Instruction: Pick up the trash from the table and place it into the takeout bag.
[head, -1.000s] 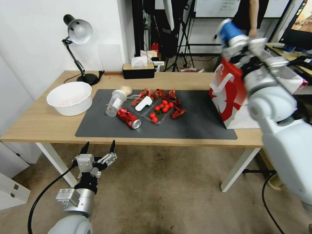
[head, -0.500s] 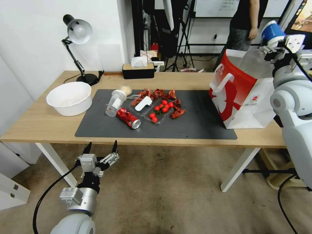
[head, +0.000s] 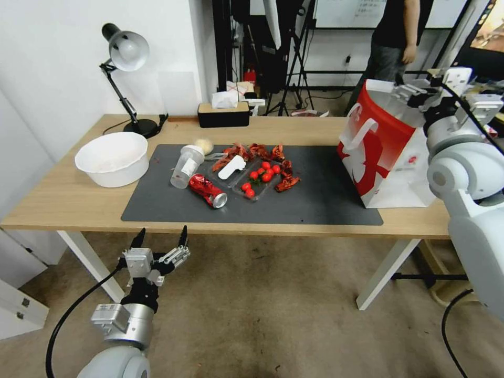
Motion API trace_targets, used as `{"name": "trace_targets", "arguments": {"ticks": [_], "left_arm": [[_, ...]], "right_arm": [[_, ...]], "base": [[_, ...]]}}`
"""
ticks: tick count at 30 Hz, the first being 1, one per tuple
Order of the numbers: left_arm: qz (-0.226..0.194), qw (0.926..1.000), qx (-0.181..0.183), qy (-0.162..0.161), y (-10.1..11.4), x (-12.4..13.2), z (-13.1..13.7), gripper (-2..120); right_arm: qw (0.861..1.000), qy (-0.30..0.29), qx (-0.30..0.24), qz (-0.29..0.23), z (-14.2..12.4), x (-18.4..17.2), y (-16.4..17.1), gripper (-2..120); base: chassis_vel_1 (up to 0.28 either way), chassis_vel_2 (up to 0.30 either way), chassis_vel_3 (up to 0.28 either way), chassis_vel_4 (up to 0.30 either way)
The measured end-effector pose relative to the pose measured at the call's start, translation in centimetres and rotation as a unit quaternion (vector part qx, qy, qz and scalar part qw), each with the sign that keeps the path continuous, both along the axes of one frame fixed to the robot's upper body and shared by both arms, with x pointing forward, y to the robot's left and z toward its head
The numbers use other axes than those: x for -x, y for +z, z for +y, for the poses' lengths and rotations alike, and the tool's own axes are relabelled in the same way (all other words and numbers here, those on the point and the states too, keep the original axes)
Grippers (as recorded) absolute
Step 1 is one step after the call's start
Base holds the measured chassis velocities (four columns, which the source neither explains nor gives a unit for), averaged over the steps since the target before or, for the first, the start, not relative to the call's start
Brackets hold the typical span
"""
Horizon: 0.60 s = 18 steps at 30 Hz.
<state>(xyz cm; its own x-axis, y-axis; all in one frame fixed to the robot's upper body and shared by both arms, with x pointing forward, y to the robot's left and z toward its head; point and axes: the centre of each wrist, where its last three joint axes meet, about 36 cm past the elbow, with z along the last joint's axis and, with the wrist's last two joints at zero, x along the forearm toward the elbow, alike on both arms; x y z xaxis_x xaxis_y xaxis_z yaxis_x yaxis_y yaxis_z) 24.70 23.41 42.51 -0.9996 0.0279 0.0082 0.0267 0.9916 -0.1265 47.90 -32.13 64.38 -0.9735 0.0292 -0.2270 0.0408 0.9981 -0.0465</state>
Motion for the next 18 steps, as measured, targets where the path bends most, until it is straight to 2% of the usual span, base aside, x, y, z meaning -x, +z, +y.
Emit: {"name": "trace_targets", "arguments": {"ticks": [6,8,11,13,18], "left_arm": [[0.000,1.0000,0.001,-0.002,0.1,0.0,0.0,100],[0.002,1.0000,0.001,-0.003,0.0,0.1,-0.1,100],[0.002,1.0000,0.002,-0.006,0.1,0.2,-0.2,100],[0.001,1.0000,0.002,-0.007,0.2,0.3,-0.2,100],[0.001,0.9999,0.004,-0.009,0.2,0.5,0.0,100]], "right_arm": [[0.998,0.068,-0.019,0.000,1.3,2.4,-1.0,100],[0.994,0.105,-0.034,0.007,1.8,3.8,-2.1,100],[0.991,0.126,-0.036,0.014,2.1,5.5,-3.9,100],[0.991,0.130,-0.037,0.015,2.2,6.3,-4.5,100],[0.992,0.119,-0.040,0.025,2.8,10.5,-8.9,100]], "base": [[0.000,0.000,0.000,0.000],[0.000,0.000,0.000,0.000],[0.000,0.000,0.000,0.000],[0.000,0.000,0.000,0.000],[0.000,0.000,0.000,0.000]]}}
